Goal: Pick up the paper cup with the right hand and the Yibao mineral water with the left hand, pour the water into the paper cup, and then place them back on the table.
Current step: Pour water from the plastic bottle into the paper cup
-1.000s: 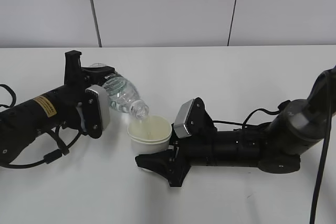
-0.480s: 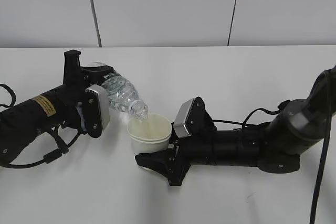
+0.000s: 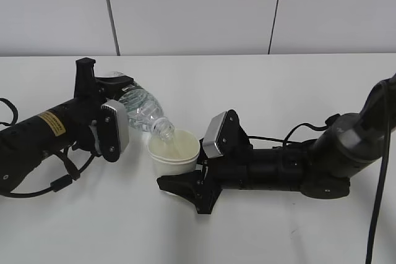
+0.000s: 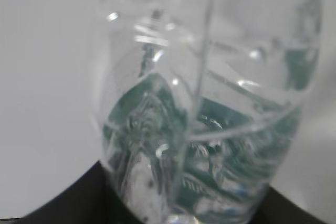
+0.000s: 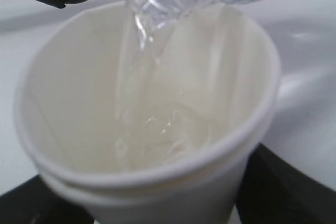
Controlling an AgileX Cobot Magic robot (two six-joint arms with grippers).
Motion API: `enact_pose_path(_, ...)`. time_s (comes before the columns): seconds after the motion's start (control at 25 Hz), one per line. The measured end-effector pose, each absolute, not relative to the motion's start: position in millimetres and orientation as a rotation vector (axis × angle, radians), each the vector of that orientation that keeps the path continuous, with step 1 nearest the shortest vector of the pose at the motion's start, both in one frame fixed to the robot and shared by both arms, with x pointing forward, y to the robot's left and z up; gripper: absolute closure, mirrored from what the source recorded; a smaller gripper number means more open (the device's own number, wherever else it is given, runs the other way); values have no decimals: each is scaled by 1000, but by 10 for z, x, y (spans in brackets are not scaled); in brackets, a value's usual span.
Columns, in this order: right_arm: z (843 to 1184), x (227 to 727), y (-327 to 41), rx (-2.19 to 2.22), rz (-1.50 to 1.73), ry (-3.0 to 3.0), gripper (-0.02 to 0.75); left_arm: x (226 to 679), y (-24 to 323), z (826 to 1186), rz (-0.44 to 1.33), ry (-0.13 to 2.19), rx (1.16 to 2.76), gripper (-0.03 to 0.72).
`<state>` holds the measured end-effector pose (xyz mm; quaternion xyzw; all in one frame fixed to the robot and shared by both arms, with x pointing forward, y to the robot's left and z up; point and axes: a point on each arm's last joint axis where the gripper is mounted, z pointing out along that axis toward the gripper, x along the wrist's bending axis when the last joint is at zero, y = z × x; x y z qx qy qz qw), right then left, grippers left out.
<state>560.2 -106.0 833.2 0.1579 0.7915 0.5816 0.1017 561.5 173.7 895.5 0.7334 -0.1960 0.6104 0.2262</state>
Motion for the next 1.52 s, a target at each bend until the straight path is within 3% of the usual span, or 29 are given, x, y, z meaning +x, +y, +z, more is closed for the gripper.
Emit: enact_pose_path(1.52,8483,5605,-1049,428,1687,2366,204,5624,1733,9086,1728,-542,1978,354)
